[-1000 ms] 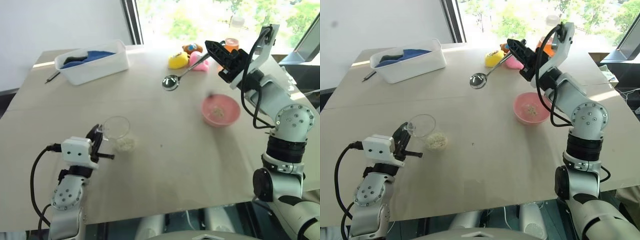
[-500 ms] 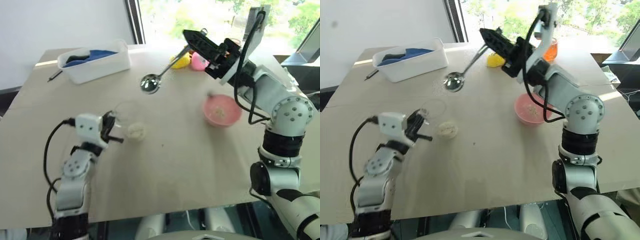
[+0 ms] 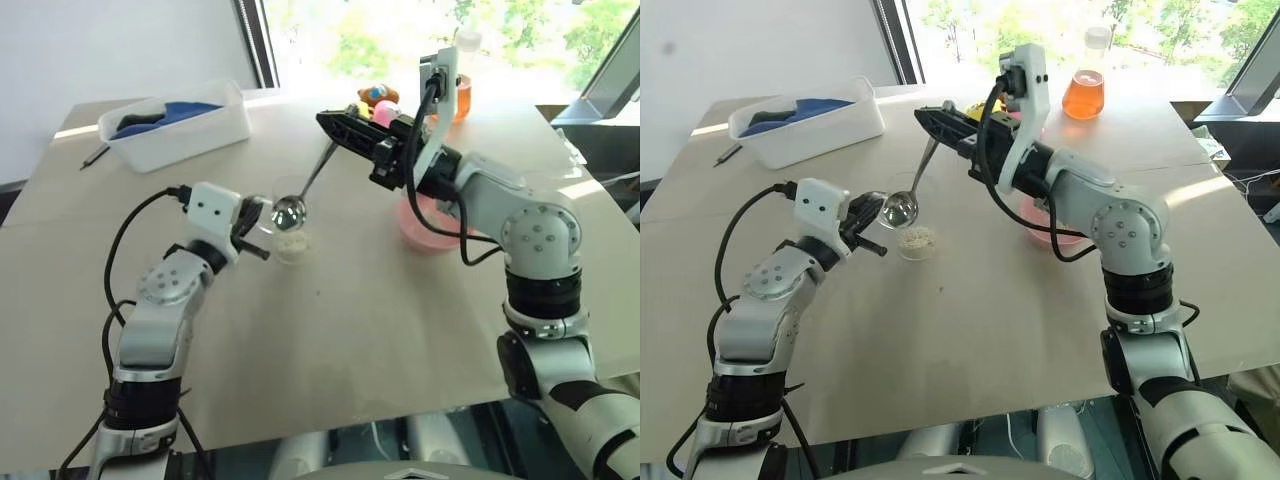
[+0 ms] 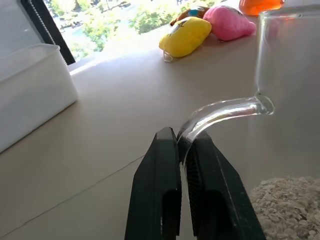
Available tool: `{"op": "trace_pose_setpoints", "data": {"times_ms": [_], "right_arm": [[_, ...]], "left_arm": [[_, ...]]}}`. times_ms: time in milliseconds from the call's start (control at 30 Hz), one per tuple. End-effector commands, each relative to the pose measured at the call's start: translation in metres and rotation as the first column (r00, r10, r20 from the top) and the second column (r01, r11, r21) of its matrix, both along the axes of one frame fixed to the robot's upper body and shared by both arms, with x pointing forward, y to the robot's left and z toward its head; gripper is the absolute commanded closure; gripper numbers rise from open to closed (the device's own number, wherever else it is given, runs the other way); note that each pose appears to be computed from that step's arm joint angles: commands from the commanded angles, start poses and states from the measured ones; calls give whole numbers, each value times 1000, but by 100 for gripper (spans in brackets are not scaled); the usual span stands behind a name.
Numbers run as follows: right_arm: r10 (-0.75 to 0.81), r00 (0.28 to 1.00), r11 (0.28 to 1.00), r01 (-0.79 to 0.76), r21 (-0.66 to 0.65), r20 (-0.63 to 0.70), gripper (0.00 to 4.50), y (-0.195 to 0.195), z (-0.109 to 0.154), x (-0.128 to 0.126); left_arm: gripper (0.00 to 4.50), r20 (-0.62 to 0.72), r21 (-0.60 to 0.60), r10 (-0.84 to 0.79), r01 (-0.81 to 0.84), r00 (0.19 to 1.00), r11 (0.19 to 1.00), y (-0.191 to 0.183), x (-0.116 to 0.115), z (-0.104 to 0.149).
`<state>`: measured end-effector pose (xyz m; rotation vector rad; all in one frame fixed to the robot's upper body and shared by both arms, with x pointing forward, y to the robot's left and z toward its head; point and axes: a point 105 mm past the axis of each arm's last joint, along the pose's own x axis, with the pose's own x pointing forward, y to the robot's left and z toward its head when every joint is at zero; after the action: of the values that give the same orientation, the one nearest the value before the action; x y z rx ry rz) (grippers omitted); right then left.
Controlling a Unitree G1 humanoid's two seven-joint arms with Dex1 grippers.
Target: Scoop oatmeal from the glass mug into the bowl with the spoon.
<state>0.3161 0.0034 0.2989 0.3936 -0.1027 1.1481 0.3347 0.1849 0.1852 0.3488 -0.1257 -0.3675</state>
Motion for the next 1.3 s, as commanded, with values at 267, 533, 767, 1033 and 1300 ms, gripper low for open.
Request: {"op": "trace_pose_setpoints", "data": {"times_ms": [267,533,767,1033,1300], "right_arm": [[-89,996,987,86,138,16,450,-30,38,11],[-87,996,994,86,63,12,450,-31,26,11],[-53,999,997,53,-56,-4,450,-17,-1,9],[-66,997,975,56,-215,-37,450,2,-39,15],[-63,983,985,33,-171,-173,450,1,-45,17]], "left_arm": [[446,64,42,-31,29,997,999,1,-8,11],[446,52,26,-8,7,999,1000,7,-9,4],[446,105,-25,-56,59,993,998,0,-12,15],[446,151,26,-106,103,983,994,-5,-12,22],[446,205,90,-105,88,973,992,-7,-5,21]]}}
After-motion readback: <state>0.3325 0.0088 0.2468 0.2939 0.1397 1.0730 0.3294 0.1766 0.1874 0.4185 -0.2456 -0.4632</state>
